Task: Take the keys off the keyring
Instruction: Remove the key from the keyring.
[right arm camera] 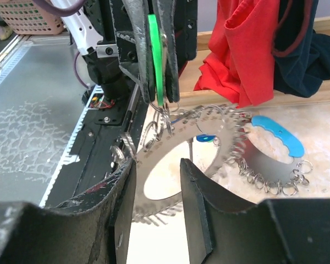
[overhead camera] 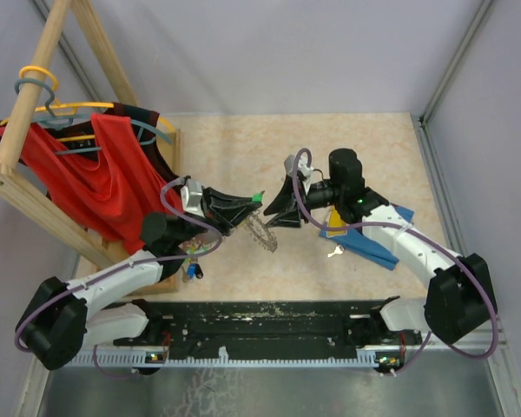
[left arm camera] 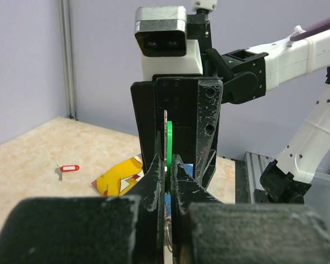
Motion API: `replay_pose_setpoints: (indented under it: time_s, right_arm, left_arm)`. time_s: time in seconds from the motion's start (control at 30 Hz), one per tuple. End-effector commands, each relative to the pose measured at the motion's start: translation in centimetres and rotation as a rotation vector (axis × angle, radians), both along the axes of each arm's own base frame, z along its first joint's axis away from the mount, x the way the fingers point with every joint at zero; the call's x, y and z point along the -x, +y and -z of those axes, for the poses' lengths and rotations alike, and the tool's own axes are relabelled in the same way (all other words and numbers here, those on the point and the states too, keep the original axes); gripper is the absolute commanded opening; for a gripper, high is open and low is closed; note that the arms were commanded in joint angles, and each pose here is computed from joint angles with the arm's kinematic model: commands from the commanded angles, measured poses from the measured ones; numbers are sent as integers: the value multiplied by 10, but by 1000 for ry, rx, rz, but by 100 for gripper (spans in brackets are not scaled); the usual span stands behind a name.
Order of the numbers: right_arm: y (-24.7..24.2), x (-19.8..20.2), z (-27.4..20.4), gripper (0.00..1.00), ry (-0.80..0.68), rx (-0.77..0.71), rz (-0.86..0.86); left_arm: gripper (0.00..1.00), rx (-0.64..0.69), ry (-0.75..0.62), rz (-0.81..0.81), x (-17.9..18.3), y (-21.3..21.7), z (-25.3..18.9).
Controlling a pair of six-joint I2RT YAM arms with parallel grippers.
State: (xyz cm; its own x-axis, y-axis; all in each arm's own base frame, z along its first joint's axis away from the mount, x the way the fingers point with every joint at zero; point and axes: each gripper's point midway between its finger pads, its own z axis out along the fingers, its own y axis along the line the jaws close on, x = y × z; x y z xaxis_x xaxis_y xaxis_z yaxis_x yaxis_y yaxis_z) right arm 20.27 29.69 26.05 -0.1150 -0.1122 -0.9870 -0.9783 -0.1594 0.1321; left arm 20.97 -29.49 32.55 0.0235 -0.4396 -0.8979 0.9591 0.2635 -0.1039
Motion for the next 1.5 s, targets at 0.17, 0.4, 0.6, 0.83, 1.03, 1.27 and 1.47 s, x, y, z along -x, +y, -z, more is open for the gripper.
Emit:
replay_pose_setpoints:
  time_s: [0.17, 0.4, 0.6, 0.83, 1.03, 1.27, 1.47]
  right_arm:
    - [1, 6, -42, 37, -112, -53, -21]
    - [2, 5, -49, 34, -105, -68, -12]
    - [3, 6, -52, 27, -78, -83, -11]
    - [4, -12, -47, 23, -65, -51, 101]
    - [4, -2, -48, 24, -73, -62, 41]
    - [6, -5, -47, 23, -69, -73, 47]
    - [5, 0, -45, 12, -93, -83, 17]
  left_arm:
    - [0, -13, 25, 94, 7, -10, -21]
    - [0, -7, 45, 113, 8, -12, -25]
    - [0, 5, 66, 116, 7, -12, -27]
    - [0, 10, 82, 109, 5, -12, -26]
    - [0, 7, 92, 82, 0, -11, -25]
    - [0, 20, 117, 104, 1, -13, -25]
    - [0, 27, 129, 130, 4, -15, -27]
